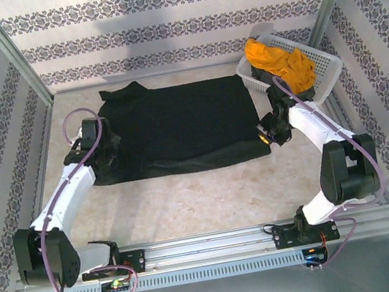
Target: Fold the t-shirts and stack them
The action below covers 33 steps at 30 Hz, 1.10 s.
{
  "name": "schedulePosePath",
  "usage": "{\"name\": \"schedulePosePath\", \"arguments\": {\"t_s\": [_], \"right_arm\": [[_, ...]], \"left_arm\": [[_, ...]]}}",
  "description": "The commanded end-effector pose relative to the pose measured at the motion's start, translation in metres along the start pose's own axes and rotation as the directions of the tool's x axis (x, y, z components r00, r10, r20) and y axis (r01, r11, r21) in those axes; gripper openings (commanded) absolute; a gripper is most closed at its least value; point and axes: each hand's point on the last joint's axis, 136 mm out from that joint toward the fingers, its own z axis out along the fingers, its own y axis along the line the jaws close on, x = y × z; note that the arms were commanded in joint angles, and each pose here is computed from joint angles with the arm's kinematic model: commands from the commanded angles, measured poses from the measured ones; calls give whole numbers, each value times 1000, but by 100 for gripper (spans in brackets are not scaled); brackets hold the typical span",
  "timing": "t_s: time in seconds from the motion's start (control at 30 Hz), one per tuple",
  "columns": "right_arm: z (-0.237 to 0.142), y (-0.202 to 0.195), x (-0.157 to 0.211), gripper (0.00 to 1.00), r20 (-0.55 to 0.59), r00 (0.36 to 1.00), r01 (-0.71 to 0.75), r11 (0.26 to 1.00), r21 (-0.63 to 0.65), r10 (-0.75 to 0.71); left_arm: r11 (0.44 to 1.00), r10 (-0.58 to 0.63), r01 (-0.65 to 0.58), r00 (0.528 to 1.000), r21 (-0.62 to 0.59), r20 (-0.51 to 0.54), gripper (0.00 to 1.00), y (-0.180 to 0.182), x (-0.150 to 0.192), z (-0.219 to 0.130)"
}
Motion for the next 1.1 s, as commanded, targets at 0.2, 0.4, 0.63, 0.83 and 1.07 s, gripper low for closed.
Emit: {"name": "schedulePosePath", "arguments": {"t_s": [0.2, 0.4, 0.63, 0.83, 1.07], "right_arm": [[12, 25, -27, 0, 16, 997, -76, 997, 17, 76], [17, 39, -41, 0, 35, 995, -90, 996, 17, 90], [19, 60, -57, 0, 45, 994, -95, 995, -21, 96], [30, 68, -65, 0, 38, 995, -90, 996, -19, 90], [40, 77, -74, 0, 37, 995, -86, 996, -20, 87]], "left_arm": [[998, 37, -41, 997, 54, 64, 0, -29, -43, 23], [999, 44, -45, 997, 18, 68, 0, -24, -54, 36], [999, 45, -43, 996, -33, 72, 0, -11, -60, 42], [998, 46, -43, 997, -50, 62, 0, -2, -63, 53], [997, 49, -46, 998, -66, 46, 0, 1, -68, 70]]}}
